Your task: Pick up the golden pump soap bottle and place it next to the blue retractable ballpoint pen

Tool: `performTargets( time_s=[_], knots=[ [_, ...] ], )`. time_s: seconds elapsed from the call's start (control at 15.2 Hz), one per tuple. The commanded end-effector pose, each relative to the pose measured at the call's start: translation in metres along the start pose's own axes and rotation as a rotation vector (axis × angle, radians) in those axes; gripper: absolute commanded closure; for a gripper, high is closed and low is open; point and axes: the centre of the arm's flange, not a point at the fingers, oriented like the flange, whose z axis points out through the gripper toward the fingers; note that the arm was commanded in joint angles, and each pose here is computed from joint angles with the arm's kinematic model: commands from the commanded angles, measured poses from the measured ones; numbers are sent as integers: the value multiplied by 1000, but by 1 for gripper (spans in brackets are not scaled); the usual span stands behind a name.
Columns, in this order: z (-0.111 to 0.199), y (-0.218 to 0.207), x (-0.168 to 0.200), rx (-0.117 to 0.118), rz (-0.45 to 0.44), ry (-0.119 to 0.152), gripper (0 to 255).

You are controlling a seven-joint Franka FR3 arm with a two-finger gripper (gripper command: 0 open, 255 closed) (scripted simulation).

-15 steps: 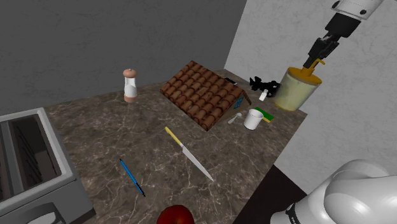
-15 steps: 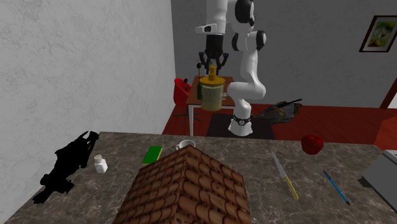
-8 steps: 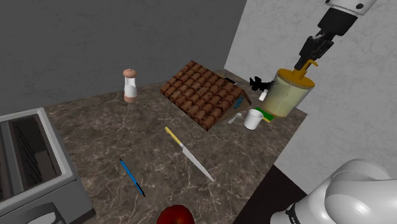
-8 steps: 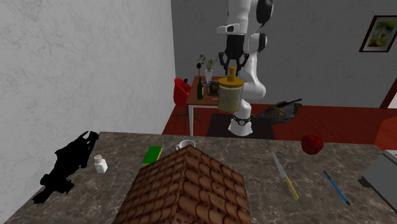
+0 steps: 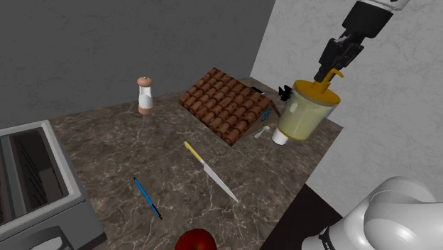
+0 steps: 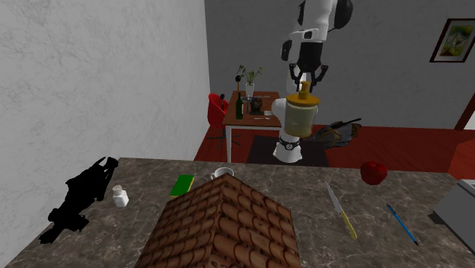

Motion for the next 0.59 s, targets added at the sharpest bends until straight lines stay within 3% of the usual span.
performTargets(
  time_s=[0.0,0.53],
  knots=[
    [-1,-28,-2,0,1,0,255],
    [-4,-133,-15,0,1,0,255]
  ],
)
